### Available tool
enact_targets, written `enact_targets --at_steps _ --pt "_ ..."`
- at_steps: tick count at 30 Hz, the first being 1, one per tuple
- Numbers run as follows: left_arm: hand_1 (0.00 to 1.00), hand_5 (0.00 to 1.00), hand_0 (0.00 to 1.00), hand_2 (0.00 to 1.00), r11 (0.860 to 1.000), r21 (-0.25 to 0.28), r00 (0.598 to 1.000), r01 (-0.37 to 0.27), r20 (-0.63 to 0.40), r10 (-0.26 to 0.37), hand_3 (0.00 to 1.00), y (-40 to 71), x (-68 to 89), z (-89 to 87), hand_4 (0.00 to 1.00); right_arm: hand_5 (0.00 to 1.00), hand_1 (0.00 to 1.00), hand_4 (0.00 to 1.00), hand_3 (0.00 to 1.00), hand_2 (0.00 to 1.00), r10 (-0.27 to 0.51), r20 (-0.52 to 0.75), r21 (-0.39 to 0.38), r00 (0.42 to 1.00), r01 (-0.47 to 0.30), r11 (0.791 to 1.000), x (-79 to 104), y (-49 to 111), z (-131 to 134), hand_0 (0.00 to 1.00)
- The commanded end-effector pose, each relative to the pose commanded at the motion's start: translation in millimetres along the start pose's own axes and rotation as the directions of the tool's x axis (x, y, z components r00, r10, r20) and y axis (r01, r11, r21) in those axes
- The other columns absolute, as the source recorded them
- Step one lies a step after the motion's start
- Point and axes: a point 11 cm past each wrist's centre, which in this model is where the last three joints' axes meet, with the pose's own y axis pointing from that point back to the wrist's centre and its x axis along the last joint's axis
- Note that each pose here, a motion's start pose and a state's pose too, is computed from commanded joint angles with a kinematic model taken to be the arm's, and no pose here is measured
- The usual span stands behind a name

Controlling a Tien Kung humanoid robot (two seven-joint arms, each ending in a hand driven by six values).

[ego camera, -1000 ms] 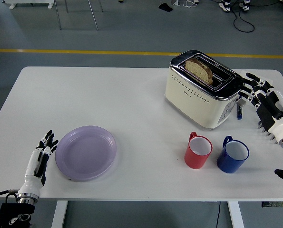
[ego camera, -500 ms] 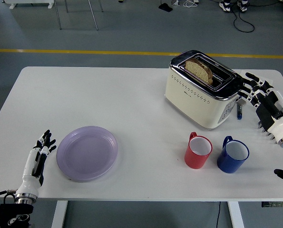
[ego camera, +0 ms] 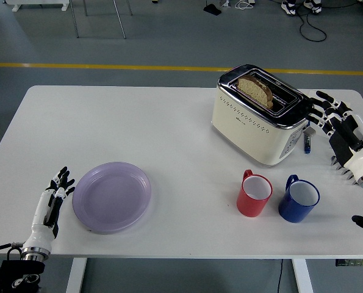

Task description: Push plate across desktop,pick up the break from the machine,place the break in the plate

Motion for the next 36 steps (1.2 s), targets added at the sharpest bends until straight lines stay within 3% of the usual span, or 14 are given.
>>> enact_targets --at_steps 14,36 --pt "0.885 0.998 0.811 0.981 0.999 0.008 0.999 0.038 -0.008 -0.038 0.956 -1.6 -10.0 0.5 0.578 0.462 0.753 0.524 0.784 0.778 -0.002 0.002 0.000 1.000 0.002 1.000 -1.3 -0.8 0.3 0.800" --pt "0.873 0.998 0.803 0.960 0.989 0.015 0.982 0.144 -0.123 -0.141 0.929 -6.3 -55.6 4.7 0.576 0.461 0.753 0.522 0.784 0.778 -0.012 0.005 0.006 1.000 0.012 1.000 -5.9 -4.6 -1.8 0.801"
